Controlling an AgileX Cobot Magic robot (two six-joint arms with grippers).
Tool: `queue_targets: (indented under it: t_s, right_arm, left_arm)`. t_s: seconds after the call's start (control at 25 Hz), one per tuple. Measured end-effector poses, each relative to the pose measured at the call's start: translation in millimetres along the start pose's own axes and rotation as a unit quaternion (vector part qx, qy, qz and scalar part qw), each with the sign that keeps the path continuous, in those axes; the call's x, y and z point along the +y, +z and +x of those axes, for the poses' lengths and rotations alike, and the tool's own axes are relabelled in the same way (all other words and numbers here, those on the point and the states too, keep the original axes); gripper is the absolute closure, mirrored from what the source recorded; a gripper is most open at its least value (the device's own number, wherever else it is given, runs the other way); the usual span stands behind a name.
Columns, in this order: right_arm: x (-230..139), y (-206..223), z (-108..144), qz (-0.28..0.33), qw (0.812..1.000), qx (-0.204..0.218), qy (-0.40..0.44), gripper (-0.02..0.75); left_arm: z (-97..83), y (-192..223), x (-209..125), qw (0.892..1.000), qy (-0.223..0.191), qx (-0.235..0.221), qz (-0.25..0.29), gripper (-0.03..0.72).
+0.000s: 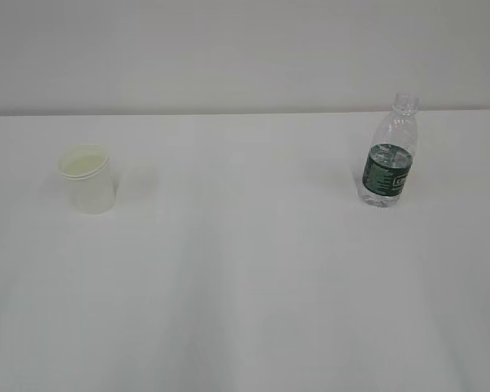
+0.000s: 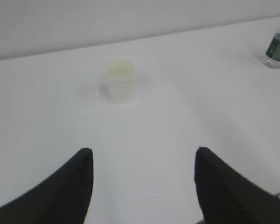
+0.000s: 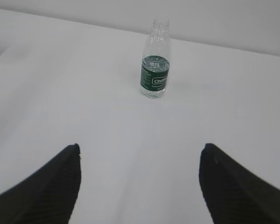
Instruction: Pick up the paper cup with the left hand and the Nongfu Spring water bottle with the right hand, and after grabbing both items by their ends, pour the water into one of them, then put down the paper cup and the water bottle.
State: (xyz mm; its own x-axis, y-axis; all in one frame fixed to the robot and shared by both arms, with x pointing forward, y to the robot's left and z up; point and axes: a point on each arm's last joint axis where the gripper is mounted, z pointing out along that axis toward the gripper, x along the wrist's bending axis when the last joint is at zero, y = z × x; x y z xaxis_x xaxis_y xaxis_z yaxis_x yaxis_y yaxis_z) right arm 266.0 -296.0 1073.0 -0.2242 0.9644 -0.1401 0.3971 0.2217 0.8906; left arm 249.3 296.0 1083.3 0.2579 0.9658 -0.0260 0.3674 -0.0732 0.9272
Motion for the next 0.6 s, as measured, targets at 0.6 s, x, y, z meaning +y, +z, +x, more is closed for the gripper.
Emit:
queue_targets:
  t_s: [0.6]
  right_arm:
    - [-21.9,-16.8,-0.7,0.102,0.994,-0.006,0.025,0.148]
  left_arm:
    - [-2.8,-3.2,-22.9,0.992,-0.008,-0.014,0.125,0.205]
